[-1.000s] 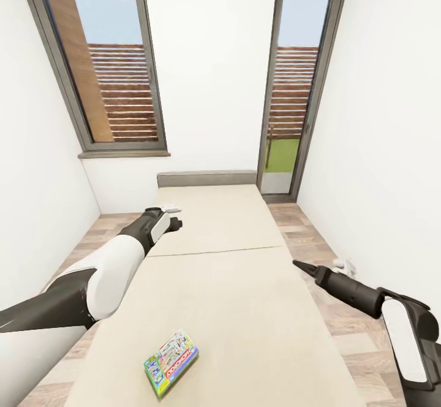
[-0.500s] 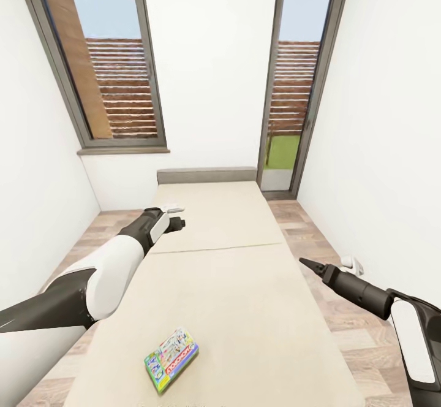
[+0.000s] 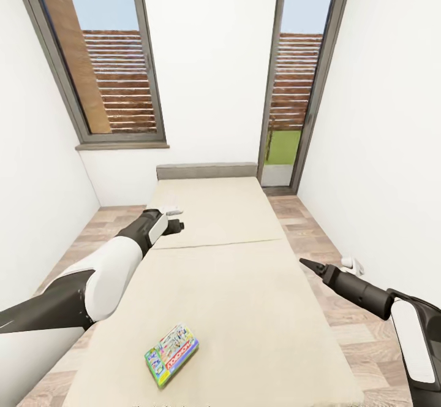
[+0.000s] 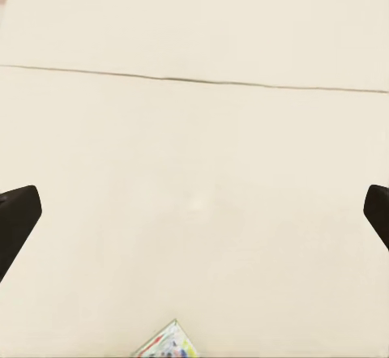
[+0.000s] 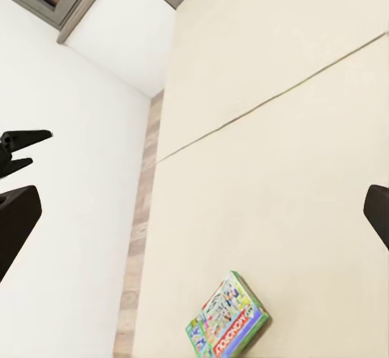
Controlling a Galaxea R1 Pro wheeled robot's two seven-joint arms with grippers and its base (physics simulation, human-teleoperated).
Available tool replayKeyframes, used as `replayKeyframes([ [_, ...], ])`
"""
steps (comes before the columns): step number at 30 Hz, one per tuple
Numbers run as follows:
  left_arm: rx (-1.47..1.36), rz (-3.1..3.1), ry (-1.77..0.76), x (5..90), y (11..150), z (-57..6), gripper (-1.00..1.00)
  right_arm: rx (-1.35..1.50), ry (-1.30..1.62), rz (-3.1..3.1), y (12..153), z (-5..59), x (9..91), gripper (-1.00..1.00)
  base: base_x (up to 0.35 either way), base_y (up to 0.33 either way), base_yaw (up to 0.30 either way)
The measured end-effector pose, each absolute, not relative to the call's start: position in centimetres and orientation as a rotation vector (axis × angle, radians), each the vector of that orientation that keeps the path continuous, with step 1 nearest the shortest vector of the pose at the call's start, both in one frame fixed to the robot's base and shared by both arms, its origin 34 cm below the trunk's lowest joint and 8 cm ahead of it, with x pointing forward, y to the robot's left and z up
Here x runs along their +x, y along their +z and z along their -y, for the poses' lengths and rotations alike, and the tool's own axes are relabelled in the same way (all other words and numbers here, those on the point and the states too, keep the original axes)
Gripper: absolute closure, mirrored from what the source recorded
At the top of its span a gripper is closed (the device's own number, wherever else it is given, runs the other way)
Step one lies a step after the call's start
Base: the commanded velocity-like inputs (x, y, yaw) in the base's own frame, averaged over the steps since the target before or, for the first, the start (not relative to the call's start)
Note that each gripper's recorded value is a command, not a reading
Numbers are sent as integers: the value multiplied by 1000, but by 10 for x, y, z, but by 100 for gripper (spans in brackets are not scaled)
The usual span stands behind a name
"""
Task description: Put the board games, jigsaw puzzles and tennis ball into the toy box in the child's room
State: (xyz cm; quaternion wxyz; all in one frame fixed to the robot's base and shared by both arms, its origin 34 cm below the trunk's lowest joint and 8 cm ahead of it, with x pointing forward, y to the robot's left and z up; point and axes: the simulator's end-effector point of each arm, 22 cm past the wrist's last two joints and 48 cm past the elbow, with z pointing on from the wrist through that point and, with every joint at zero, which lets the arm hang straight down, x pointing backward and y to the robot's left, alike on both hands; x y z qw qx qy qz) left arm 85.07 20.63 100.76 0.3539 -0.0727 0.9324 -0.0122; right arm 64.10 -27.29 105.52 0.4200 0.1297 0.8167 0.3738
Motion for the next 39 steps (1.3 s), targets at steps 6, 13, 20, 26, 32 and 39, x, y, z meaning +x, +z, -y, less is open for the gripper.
replayKeyframes([
  [6,-174,-2442,-54,847,997,-200,-100,330,936,-2056,1050,273,642,-100,0,0,0],
  [13,-130,-2491,-157,841,984,-182,-100,336,932,-2068,1044,274,642,-100,0,0,0],
  [20,-124,-2533,-170,834,970,-179,-100,341,929,-2080,1037,275,642,-100,0,0,0],
  [26,-125,-2548,-171,831,959,-179,-100,348,928,-2089,1032,276,643,-100,0,0,0],
  [32,-129,-2574,-167,822,940,-180,-100,353,927,-2098,1027,276,643,-100,0,0,0],
  [39,-132,-2587,-166,820,930,-181,-100,360,927,-2109,1020,276,643,-100,0,0,0],
])
